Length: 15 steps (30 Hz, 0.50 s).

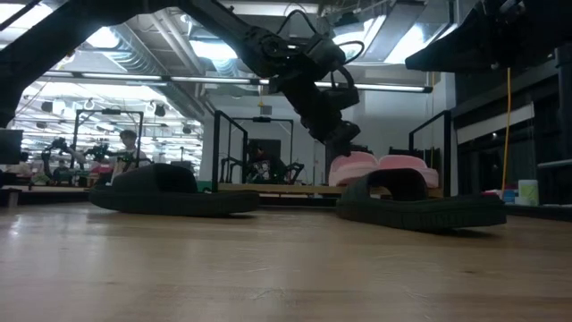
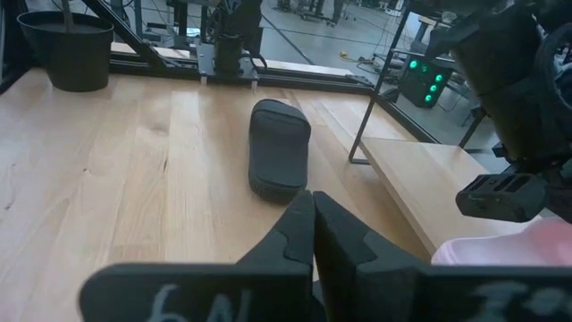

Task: Pick and place slides into the shelf
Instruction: Put the pink slide on the shelf

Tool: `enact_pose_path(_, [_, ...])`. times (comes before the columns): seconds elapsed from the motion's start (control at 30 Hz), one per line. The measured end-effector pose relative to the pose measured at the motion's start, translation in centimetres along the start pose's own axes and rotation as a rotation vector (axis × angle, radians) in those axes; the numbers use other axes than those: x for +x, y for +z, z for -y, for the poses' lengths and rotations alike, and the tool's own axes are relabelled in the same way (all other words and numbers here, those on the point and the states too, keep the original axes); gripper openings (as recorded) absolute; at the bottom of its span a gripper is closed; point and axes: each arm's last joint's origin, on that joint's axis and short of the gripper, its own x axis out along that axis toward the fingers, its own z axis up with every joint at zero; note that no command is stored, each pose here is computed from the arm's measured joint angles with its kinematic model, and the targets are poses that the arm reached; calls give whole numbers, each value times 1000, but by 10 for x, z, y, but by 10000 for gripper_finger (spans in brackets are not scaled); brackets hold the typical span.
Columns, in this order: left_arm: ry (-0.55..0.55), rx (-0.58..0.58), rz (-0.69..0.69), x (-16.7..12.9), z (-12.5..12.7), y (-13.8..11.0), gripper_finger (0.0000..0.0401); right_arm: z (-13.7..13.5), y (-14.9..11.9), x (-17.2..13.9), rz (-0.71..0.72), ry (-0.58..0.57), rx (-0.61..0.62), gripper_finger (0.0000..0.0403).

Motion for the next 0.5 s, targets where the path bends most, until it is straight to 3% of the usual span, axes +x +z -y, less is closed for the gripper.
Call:
enact_pose_path(0.33, [-1,1,0,0,0,0,9,0,0,0,0,0,-1,6])
enact_pose_path(0.5, [-52,2,15,0,1,0,26,0,0,0,0,0,-2,6])
